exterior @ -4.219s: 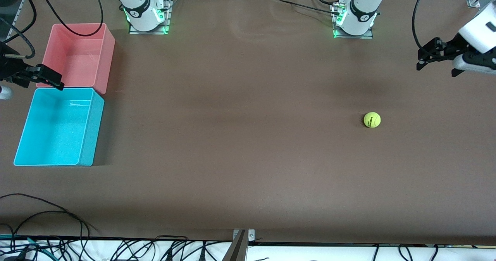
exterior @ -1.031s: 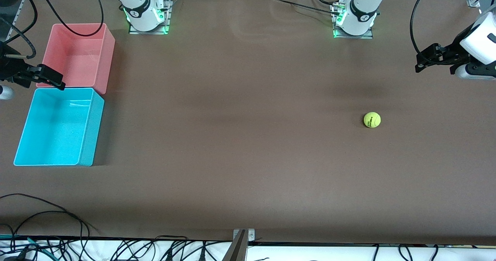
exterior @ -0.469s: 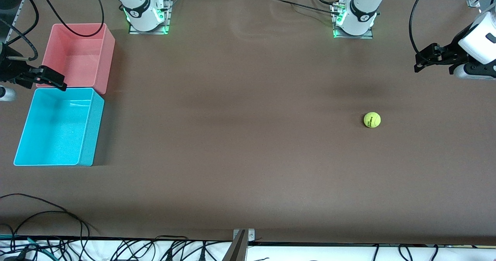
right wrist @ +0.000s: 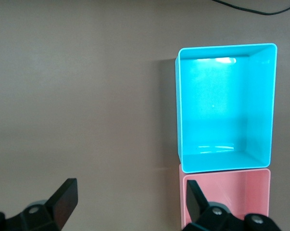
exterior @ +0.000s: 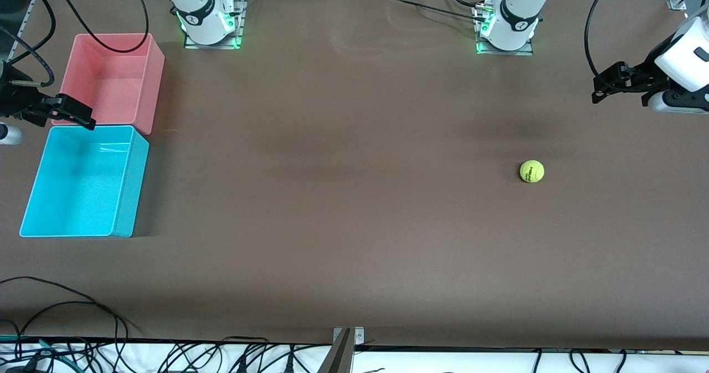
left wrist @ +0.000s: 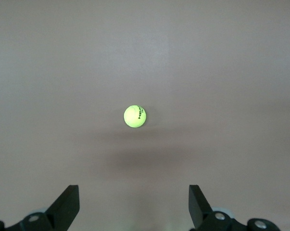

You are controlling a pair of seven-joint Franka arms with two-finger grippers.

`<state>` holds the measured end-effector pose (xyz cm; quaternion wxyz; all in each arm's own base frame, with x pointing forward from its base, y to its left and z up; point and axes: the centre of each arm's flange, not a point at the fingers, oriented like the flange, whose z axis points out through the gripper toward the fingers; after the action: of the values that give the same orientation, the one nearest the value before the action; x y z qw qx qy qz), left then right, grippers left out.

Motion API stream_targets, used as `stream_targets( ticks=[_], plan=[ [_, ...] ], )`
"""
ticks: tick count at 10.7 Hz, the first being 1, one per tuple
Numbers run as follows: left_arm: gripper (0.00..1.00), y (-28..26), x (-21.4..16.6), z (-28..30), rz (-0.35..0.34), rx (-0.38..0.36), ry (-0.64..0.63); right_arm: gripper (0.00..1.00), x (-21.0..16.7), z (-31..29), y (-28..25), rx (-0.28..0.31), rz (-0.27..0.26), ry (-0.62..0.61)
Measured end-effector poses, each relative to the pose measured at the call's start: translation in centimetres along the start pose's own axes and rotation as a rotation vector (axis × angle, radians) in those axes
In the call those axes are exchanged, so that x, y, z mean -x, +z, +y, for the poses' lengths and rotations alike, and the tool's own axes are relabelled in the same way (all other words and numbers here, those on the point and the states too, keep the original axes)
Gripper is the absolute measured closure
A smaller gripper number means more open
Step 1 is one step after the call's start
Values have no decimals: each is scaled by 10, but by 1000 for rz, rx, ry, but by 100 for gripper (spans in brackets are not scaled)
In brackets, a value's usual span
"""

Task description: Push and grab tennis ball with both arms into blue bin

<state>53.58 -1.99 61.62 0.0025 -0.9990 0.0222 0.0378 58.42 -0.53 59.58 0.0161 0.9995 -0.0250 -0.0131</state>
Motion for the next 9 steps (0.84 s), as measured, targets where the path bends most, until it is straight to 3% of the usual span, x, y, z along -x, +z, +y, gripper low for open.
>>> stream_targets(
  ticks=[9],
  plan=[
    [0, 12, -7, 7, -23, -1, 14, 0, 0, 0, 0, 0, 0, -1]
  ],
)
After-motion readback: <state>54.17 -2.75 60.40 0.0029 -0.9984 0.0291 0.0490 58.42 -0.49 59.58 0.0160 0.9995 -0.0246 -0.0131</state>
